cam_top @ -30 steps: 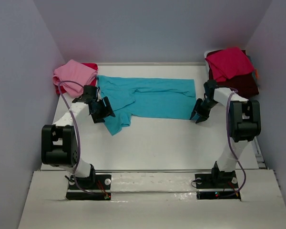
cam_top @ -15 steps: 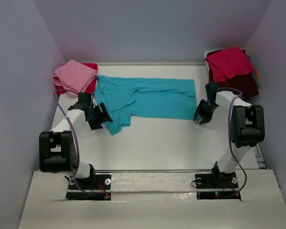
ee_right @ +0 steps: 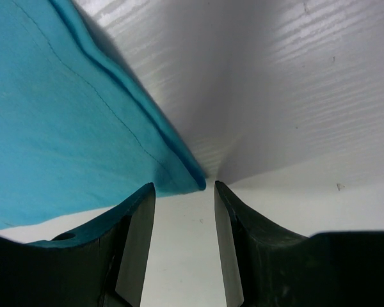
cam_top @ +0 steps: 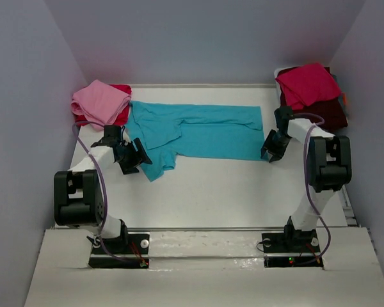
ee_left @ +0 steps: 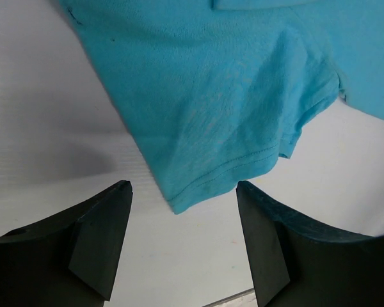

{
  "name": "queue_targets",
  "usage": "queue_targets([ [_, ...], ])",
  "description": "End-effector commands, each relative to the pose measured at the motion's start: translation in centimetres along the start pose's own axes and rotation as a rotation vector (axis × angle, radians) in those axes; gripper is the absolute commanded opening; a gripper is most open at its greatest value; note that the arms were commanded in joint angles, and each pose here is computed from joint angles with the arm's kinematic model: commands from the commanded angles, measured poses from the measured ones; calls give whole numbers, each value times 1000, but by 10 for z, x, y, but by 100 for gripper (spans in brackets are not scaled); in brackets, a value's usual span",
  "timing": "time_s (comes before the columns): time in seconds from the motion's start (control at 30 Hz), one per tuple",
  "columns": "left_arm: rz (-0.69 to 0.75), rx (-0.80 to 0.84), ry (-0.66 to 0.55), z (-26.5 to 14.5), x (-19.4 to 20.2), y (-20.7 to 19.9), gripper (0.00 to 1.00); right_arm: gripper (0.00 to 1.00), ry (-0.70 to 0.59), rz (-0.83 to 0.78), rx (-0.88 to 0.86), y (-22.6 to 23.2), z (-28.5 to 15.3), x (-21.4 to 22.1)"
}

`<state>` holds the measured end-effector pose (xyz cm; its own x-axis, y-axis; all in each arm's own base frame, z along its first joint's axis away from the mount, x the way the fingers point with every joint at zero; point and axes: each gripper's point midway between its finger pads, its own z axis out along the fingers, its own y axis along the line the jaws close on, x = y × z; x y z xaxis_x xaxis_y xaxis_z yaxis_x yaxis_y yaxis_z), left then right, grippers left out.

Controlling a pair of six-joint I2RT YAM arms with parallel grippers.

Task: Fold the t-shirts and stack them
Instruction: Grap the side of the flattened tshirt closest away from the robot with both arms

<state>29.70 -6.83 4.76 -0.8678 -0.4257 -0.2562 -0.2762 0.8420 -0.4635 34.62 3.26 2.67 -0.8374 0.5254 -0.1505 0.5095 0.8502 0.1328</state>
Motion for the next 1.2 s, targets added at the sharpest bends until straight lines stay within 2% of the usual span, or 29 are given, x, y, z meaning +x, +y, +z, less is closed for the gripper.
queue_targets([
  [0.0,11,22,4,1,0,0,78,48,-79,-1,-18,13,-2,-29],
  [1.17,-60,71,168,9,47,5,77,48,-70,-8,-12,16,-5,-33],
])
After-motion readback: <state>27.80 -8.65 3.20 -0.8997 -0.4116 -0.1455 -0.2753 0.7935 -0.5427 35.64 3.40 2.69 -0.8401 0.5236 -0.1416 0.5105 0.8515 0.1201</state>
